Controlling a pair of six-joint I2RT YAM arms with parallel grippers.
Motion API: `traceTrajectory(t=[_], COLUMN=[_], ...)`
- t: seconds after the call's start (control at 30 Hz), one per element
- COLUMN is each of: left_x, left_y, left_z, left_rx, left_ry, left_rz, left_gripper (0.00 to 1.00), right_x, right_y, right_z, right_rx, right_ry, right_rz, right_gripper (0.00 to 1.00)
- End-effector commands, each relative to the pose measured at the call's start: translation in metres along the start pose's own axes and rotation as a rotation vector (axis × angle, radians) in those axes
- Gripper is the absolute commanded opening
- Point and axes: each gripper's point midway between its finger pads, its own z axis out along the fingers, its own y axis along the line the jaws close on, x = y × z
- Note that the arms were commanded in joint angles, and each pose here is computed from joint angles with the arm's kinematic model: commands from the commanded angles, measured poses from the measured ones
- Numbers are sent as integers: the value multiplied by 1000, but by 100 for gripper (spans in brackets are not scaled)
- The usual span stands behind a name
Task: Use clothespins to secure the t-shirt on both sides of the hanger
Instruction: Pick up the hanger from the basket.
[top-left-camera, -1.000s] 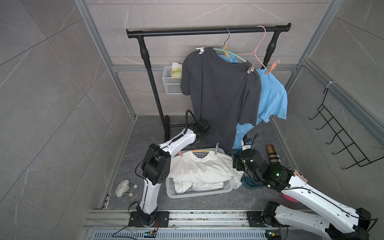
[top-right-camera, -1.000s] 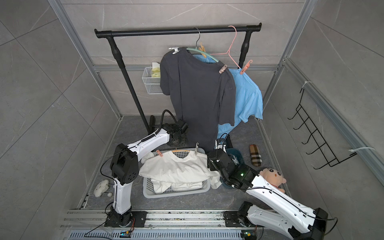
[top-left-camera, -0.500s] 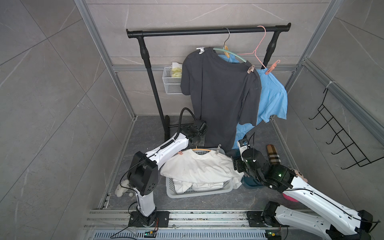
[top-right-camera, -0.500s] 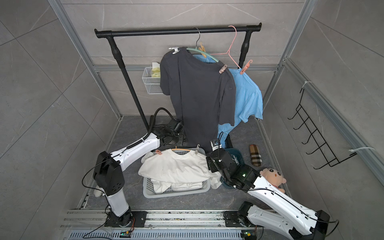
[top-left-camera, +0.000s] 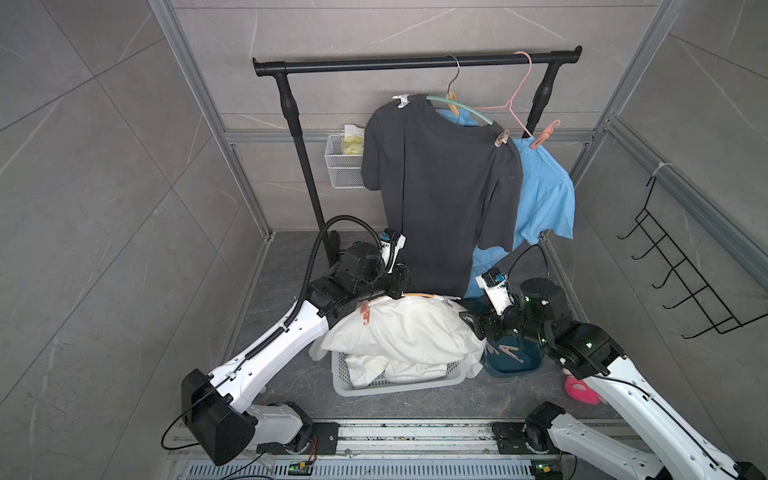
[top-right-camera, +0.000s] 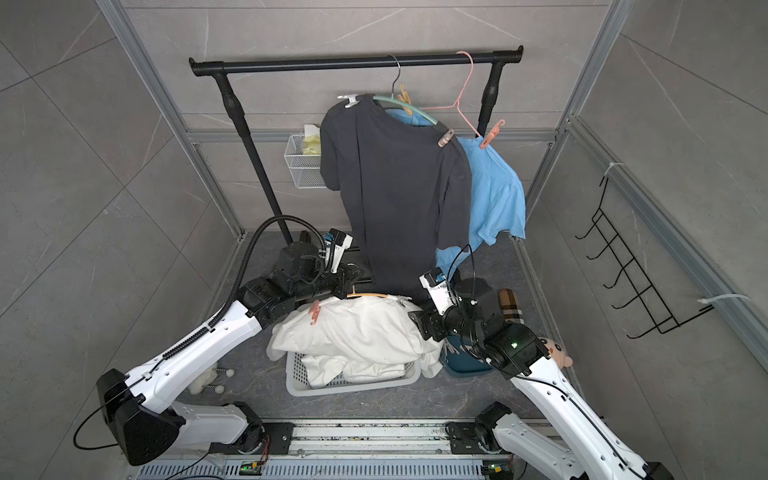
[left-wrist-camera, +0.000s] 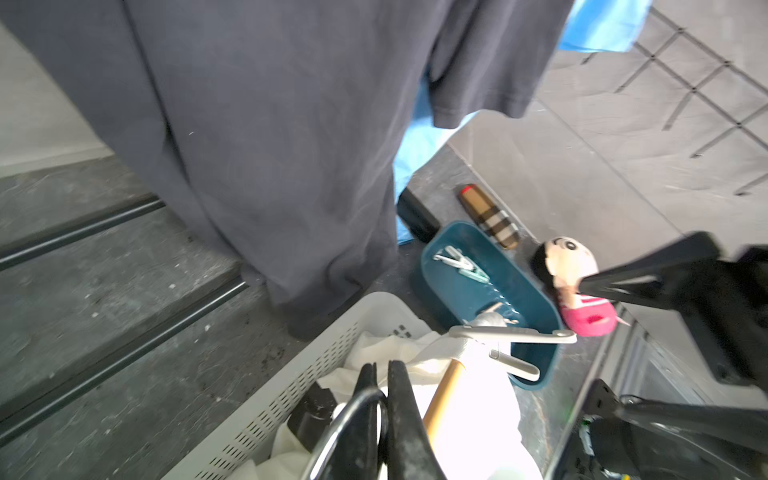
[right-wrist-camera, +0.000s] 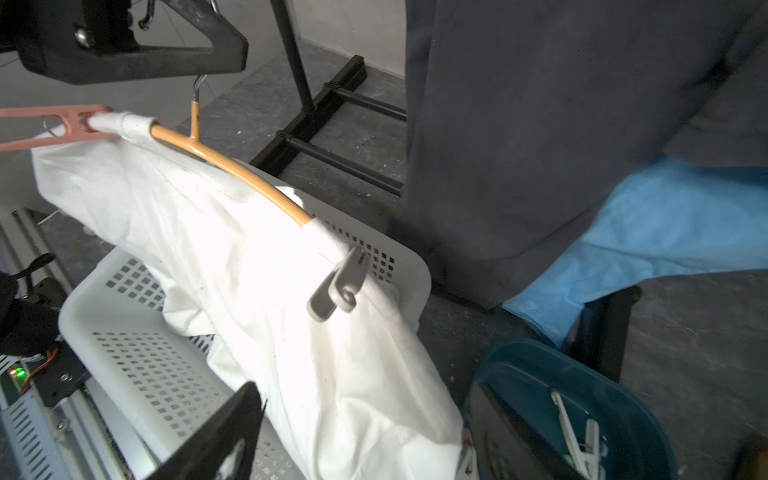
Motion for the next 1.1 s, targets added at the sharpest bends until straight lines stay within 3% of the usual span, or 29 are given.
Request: traceTrajectory(t=[0.0, 0.3, 0.5, 0.8, 0.93, 1.07], left_x=[-30, -41, -50, -60, -61, -63], left_y=[-32, -62, -79, -100, -101, -103], left_z=[-26, -68, -98, -135, -141, -142], left_rx=[136, 267, 324, 398, 401, 405], left_ry=[-119, -148, -196, -268, -277, -283], left_rz=[82, 192, 235, 260, 261, 263], left_gripper=[0, 0, 0, 0, 0, 0], right_x=[-8, -25, -24, -10, -7, -2], right_y=[12, 21, 45, 60, 73, 71], right_z=[-4, -49, -80, -64, -59, -46], right_rx=[-96, -94, -191, -324, -428, -441], right_ry=[-22, -168, -166, -71, -59, -31], right_rz=[-37, -182, -264, -264, -277, -276], right_gripper=[79, 76, 79, 78, 75, 72])
